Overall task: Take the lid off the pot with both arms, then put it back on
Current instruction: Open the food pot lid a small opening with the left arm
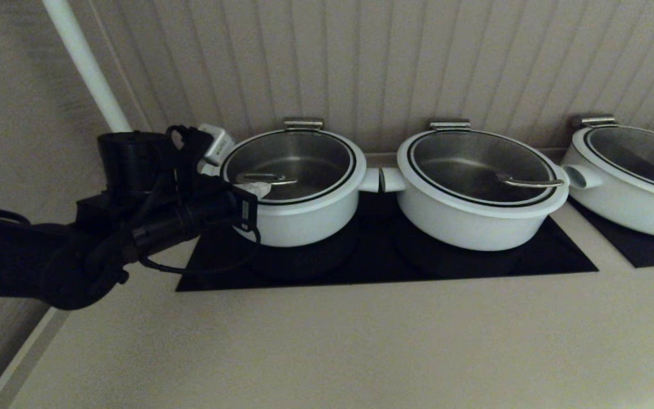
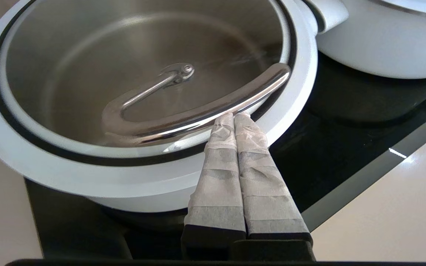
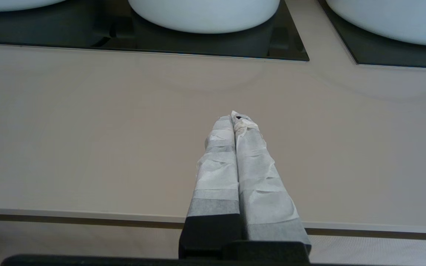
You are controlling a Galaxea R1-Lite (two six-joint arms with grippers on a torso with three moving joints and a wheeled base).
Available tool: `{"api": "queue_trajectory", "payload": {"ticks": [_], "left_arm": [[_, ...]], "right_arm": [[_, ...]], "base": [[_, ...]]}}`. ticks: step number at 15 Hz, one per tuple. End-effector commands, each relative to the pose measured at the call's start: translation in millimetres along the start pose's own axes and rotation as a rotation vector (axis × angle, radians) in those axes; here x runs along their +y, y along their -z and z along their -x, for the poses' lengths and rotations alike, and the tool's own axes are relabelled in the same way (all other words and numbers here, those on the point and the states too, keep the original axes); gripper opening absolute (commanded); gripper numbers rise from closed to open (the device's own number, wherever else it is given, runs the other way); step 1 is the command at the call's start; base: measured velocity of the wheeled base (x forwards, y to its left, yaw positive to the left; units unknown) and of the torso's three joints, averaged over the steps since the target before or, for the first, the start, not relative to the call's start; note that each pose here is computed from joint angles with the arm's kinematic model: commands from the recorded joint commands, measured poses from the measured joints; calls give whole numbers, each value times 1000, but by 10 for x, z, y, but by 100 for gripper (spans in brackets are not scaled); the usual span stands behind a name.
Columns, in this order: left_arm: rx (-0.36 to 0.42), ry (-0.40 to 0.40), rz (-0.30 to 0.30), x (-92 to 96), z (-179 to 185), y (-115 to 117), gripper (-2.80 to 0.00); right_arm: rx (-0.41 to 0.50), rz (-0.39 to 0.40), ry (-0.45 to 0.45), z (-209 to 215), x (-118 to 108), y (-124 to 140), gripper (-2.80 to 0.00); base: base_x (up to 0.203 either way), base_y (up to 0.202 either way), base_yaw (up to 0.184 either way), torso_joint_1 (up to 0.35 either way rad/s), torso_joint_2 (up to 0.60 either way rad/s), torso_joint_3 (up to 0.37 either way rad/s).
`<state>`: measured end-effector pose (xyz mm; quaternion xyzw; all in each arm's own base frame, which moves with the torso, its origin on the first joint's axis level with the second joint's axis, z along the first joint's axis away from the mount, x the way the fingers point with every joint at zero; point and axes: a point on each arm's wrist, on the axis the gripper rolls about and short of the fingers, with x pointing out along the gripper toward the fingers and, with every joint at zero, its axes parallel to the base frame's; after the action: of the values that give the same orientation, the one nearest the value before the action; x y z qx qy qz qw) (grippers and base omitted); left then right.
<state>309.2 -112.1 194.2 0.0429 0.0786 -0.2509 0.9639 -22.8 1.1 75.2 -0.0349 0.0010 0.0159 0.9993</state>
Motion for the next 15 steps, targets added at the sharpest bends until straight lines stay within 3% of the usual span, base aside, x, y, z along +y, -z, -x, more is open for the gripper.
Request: {"api": "queue_trajectory", "payload": {"ticks": [1,15], "left_arm": [[0,-7,1,22,-1,10,-280],[65,1,11,8,-4,197,-280]], "right_arm": [[1,1,1,-1,0,0,-280],[1,1,-1,-1,0,0,-280]], "base": [[0,0,0,0,0,0],[0,0,0,0,0,0]]}}
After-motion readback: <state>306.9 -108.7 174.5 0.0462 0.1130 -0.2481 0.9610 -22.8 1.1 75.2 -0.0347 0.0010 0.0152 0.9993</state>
